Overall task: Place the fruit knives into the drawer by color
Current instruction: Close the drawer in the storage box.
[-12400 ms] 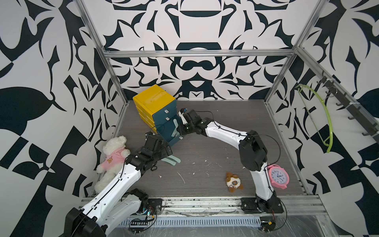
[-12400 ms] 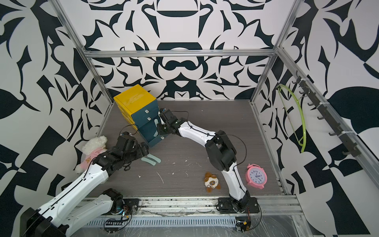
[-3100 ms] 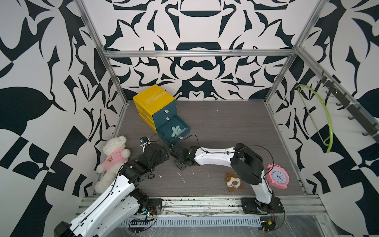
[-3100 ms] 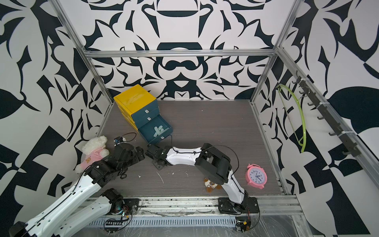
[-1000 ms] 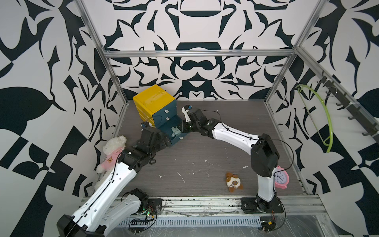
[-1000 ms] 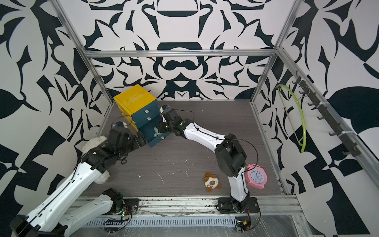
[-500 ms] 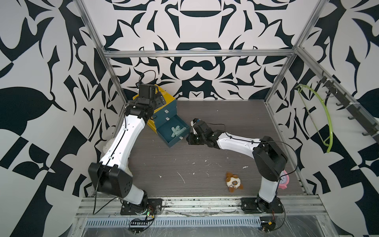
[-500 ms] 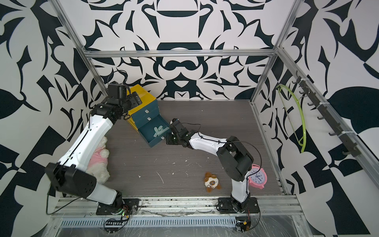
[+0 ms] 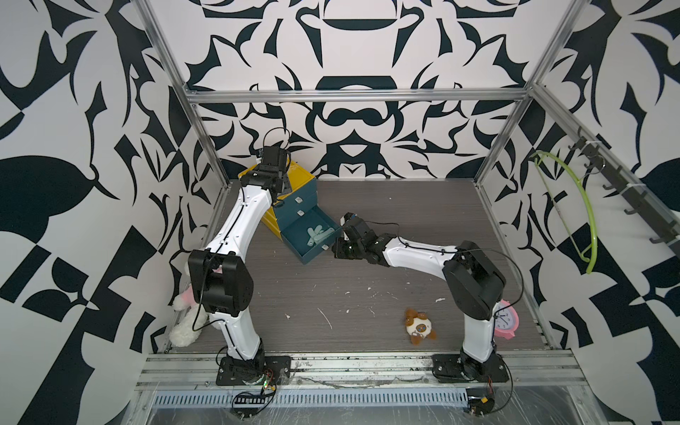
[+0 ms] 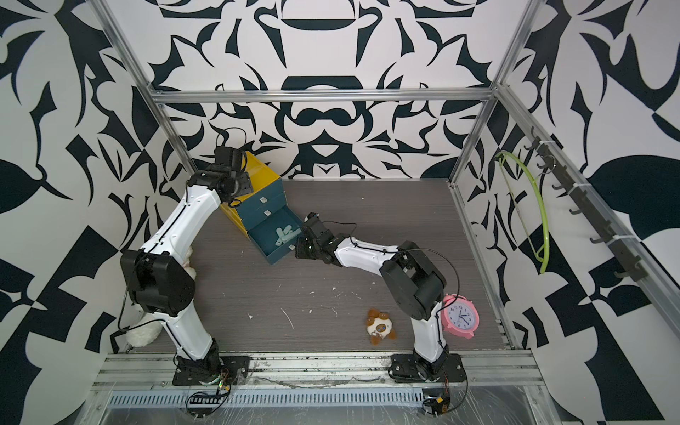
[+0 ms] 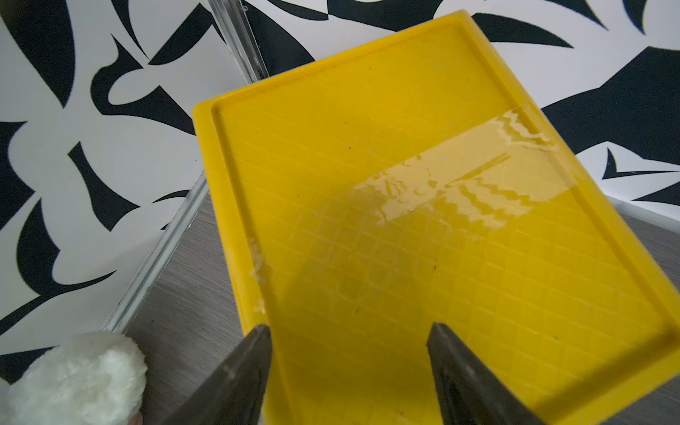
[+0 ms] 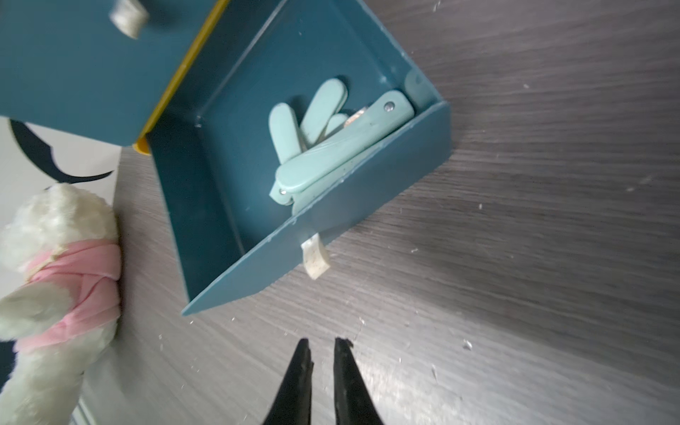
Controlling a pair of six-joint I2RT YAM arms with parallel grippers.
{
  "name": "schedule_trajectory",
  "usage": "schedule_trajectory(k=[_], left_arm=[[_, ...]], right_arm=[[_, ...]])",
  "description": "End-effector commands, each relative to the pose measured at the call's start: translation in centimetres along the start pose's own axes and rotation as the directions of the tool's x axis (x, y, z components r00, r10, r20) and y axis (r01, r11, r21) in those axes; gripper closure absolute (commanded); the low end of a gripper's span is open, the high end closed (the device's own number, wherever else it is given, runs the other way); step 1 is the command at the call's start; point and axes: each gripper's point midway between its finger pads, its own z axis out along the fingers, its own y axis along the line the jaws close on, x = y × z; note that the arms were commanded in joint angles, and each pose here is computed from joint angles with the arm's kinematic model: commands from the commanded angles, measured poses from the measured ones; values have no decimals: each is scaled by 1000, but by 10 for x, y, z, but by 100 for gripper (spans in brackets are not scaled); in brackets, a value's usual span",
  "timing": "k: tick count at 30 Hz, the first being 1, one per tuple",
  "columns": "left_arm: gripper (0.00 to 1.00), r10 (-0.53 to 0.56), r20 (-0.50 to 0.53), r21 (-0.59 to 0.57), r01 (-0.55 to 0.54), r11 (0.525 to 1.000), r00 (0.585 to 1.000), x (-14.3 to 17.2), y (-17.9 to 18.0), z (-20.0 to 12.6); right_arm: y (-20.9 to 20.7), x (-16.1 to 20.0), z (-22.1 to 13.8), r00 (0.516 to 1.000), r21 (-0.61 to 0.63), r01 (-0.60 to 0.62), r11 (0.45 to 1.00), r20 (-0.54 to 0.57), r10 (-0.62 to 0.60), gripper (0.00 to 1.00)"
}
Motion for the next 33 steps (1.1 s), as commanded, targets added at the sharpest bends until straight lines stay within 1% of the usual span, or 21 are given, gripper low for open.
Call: schedule_trajectory(k=[1, 7, 11, 14, 20, 25, 33], left_arm=[[28, 37, -89, -1, -37, 999, 995, 26, 4, 9], [28, 37, -105, 21, -35, 999, 994, 33, 1, 10], [28, 36, -124, 33, -32, 999, 992, 41, -1, 12], [29, 38, -139, 36, -33, 999, 990, 46, 0, 14], [29, 35, -170, 50, -27, 998, 985, 60, -2, 18], [30, 40, -190, 57, -30, 998, 981, 68, -3, 21], [30, 46, -208, 62, -33, 997, 977, 78, -4, 25]], right_arm=[[18, -19, 5, 999, -27, -14, 1000, 46, 15, 85], [35, -36, 26, 997, -74, -21, 997, 71, 27, 85], [45, -48, 43, 994, -127, -61, 990, 86, 72, 83], [54, -56, 56, 988, -187, -101, 977, 97, 121, 80], [72, -78, 70, 968, -317, -167, 934, 127, 216, 76], [86, -89, 80, 954, -409, -195, 892, 134, 270, 69], [98, -96, 95, 949, -453, -216, 865, 111, 295, 59]])
